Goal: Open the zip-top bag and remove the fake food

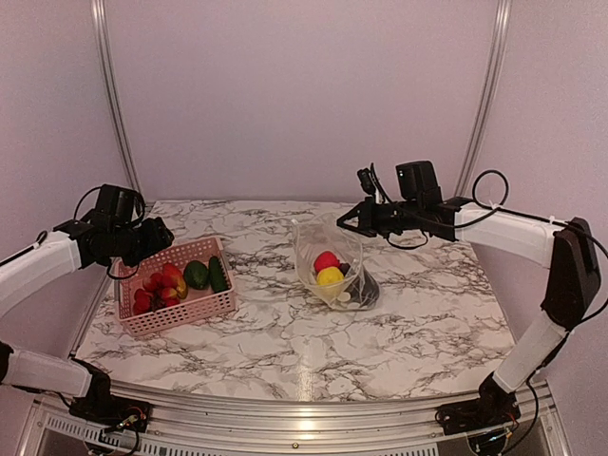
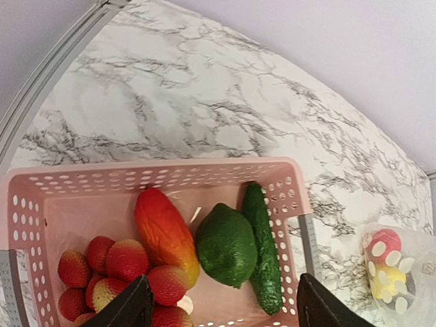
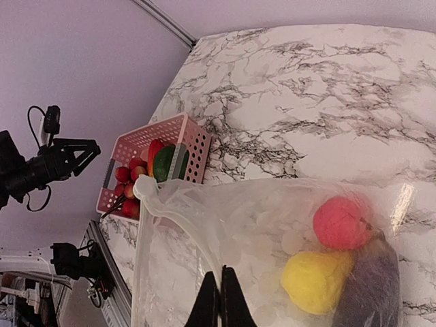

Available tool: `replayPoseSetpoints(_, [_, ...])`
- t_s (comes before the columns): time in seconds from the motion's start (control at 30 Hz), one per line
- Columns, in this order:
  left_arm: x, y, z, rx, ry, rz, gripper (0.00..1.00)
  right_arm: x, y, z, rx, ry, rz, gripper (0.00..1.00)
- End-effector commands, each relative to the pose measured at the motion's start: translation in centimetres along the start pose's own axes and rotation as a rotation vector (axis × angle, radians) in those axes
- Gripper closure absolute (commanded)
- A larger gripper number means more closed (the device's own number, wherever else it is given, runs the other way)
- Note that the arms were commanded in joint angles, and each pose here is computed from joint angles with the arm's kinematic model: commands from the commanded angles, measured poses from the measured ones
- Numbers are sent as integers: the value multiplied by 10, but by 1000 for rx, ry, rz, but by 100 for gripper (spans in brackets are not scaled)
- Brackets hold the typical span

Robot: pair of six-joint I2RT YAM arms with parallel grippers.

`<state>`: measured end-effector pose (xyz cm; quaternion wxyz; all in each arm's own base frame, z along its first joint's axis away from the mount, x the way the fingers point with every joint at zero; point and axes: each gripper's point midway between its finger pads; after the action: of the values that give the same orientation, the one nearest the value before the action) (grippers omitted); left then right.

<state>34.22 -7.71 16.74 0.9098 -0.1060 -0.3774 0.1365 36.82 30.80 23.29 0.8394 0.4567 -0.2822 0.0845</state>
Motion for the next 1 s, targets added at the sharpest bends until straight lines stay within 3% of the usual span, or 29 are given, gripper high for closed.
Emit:
replayPoseSetpoints(0.0, [6,-61,20,-223,-9,-96,26,10,27,-12,73,-7,20,100])
replayPoseSetpoints(0.17, [-4,-155,44,-534,-67,-153,28,7,45,-25,112,9,21,100])
replayPoseSetpoints(0.27, [-25,-206,49,-649,-37,-210,33,5,44,-28,113,12,9,100])
replayPoseSetpoints(0.53, [-88,-309,37,-799,88,-363,51,-12,27,-31,83,38,-23,100])
replayPoseSetpoints(0.77, [-123,-356,11,-817,168,-490,53,-18,13,-28,20,38,-35,100])
replayPoseSetpoints(0.97, [-150,-346,-38,-670,254,-553,61,-13,-9,-18,-60,9,-59,100])
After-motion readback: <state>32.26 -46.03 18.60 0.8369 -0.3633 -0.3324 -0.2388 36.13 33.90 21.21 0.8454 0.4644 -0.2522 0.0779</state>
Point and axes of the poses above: each gripper's point midway between its finger pads, its own z axis back along the fingers, its own y axis along the line the jaws close on, x = y × z, and after that the axes turned 7 degrees about -z, right-handed
